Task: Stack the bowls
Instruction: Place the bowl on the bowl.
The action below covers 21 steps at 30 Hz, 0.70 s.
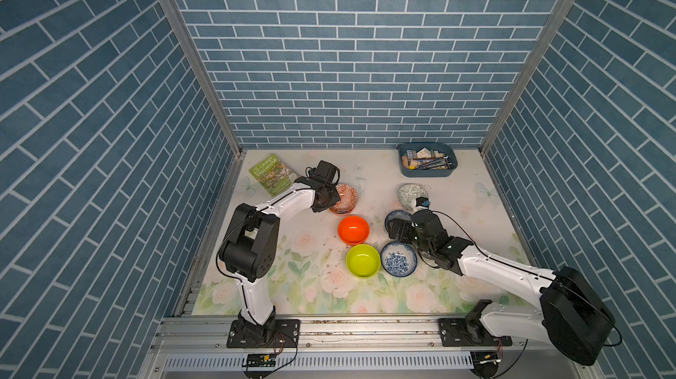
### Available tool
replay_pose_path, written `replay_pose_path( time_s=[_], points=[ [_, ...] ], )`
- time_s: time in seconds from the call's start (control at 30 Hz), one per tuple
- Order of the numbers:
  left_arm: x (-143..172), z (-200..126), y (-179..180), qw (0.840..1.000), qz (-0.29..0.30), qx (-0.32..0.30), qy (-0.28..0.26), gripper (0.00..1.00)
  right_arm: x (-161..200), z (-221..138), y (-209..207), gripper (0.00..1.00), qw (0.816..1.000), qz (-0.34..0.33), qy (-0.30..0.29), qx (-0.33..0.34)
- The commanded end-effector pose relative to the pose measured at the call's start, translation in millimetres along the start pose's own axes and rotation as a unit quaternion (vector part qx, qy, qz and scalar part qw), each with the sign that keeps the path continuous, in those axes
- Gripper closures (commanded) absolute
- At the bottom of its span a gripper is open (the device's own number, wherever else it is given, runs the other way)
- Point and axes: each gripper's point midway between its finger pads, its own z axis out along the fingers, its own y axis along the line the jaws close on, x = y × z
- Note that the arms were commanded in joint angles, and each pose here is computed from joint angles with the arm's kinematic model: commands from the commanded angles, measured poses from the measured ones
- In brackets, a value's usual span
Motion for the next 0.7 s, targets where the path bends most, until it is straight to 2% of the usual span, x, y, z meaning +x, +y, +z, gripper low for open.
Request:
replay_pose_path(
  time_s=[0.0, 0.1, 0.3, 0.5, 0.67],
  points=[
    [-3.0, 0.4, 1.7, 1.000, -0.001, -0.016, -0.005, 0.78, -7.4, -1.5, 6.9, 0.00, 1.000, -0.002, -0.011, -0.010],
    [-2.2, -0.9, 2.9, 1.000, 0.000, -0.020, -0.005, 0.70, -7.3, -2.1, 6.7, 0.00, 1.000, -0.002, -0.012, -0.010],
    [-3.3, -7.9, 5.2, 1.000, -0.004, -0.023, -0.010, 0.63, -7.1, -3.1, 6.8, 0.00, 1.000, -0.002, -0.013, -0.012],
    [-2.9, -18.9, 10.5, 0.999, -0.007, -0.025, -0.019, 0.38, -7.4, -3.7, 7.2, 0.00, 1.000, -0.002, -0.014, -0.014],
    [-2.0, -23.1, 10.8, 1.000, -0.008, -0.018, -0.023, 0.27, -7.0, -4.6, 6.7, 0.00, 1.000, 0.000, -0.014, -0.014]
  ],
)
